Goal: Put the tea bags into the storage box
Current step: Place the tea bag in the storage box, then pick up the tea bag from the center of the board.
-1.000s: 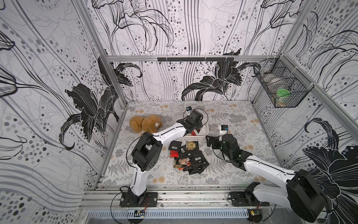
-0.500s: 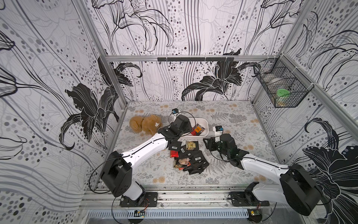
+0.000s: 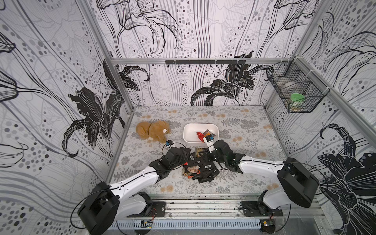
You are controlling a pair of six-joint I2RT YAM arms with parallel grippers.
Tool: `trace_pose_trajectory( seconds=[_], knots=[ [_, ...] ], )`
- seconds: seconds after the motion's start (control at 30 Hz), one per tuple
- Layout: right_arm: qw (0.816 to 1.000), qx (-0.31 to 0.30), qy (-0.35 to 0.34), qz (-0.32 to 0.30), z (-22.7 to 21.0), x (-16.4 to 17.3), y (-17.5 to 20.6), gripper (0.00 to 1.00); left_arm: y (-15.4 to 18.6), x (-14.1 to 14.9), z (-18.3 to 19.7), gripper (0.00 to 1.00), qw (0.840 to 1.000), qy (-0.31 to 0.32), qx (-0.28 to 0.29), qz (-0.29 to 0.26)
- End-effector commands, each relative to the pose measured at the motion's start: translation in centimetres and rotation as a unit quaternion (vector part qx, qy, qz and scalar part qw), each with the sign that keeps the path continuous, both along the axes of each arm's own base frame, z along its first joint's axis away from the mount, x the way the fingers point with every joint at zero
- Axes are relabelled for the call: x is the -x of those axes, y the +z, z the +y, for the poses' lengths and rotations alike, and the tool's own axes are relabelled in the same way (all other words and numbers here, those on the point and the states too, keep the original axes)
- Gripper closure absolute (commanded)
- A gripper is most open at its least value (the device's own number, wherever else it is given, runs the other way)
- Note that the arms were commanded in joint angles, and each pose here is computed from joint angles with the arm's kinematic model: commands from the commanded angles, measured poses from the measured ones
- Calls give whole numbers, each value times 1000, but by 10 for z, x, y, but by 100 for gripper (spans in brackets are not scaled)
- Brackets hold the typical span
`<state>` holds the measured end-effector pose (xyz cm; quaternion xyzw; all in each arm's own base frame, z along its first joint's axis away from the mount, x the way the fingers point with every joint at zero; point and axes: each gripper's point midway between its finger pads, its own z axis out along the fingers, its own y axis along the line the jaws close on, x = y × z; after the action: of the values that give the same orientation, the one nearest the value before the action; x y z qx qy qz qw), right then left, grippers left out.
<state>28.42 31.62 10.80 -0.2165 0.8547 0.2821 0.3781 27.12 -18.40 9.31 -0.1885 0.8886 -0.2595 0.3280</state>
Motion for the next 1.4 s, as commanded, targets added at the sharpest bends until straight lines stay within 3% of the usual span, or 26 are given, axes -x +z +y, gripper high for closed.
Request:
trace_pose_trajectory(
  seconds=[0.0,0.1,0.77,1.03,1.37],
  knots=[
    [999,31,-17,9,-2,-8,-11,71,21,-14,-24,47,996,-6,82,-38],
    [998,42,-49,14,-8,-16,-21,77,15,-24,-36,50,997,-18,74,-30],
    [988,60,-116,86,-34,-47,-61,87,-31,-76,-79,51,999,-33,40,8],
    [983,82,-120,109,-37,-51,-75,87,-45,-76,-78,50,999,-28,30,22],
    [975,125,-138,123,-45,-54,-88,97,-52,-73,-76,49,999,-27,30,31]
  ],
)
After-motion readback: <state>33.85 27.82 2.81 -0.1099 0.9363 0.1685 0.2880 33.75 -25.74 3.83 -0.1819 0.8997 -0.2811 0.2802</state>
